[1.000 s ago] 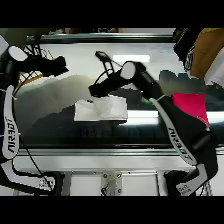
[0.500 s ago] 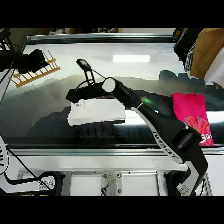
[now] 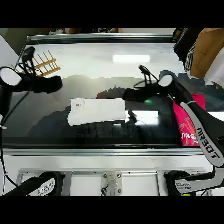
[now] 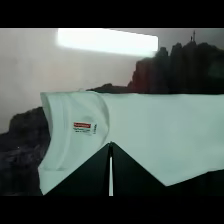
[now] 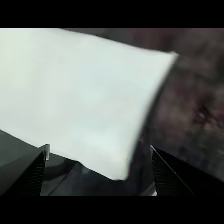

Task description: Fold the clothes and pants, and hang the long-sleeved shirts on hangers.

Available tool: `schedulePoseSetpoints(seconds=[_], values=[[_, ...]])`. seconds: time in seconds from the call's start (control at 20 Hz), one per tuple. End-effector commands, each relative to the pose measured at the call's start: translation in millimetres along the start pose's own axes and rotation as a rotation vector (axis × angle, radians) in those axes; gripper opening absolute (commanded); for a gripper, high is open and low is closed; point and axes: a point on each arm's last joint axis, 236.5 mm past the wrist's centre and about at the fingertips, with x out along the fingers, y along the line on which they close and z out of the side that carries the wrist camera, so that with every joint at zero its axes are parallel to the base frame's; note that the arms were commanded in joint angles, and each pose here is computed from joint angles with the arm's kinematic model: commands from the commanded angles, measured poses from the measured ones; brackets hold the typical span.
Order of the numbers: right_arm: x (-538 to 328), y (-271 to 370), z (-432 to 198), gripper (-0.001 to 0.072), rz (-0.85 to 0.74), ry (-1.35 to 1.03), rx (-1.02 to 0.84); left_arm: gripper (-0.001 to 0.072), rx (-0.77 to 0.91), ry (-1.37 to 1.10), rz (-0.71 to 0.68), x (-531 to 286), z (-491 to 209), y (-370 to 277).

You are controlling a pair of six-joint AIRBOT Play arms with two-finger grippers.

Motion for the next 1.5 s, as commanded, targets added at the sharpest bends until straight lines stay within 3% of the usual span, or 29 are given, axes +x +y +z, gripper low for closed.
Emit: schedulePoseSetpoints(seconds=[0.0, 0.65, 0.7, 0.8, 0.85, 1.0, 1.15, 1.3, 1.45], values=[[1, -63, -32, 0.0720, 0.012, 0.066, 0.238, 0.0012, 0.068, 0.037, -0.031, 21, -34, -29], [126, 40, -26, 0.0718, 0.259, 0.094, 0.181, 0.0012, 0.122, 0.054, -0.076, 27, -46, -60], [130, 46, -22, 0.0616, 0.265, 0.080, 0.180, 0.0012, 0.123, 0.063, -0.075, 27, -48, -60], [130, 52, -13, 0.0064, 0.265, 0.042, 0.096, 0.0012, 0.123, 0.076, -0.074, 27, -51, -59], [125, 54, -8, 0.0014, 0.270, 0.028, 0.061, 0.0012, 0.124, 0.083, -0.074, 26, -53, -59], [82, 38, 26, 0.0012, 0.220, -0.062, 0.001, 0.0012, 0.124, 0.082, -0.074, 27, -52, -59], [-7, -35, 68, 0.0012, -0.001, -0.192, -0.002, 0.0012, 0.124, 0.082, -0.074, 26, -52, -59], [-122, -121, 93, 0.0012, -0.219, -0.369, 0.103, 0.0012, 0.123, 0.083, -0.074, 27, -53, -59], [-221, -180, 98, 0.0012, -0.305, -0.558, 0.264, 0.0012, 0.123, 0.083, -0.074, 27, -53, -59]])
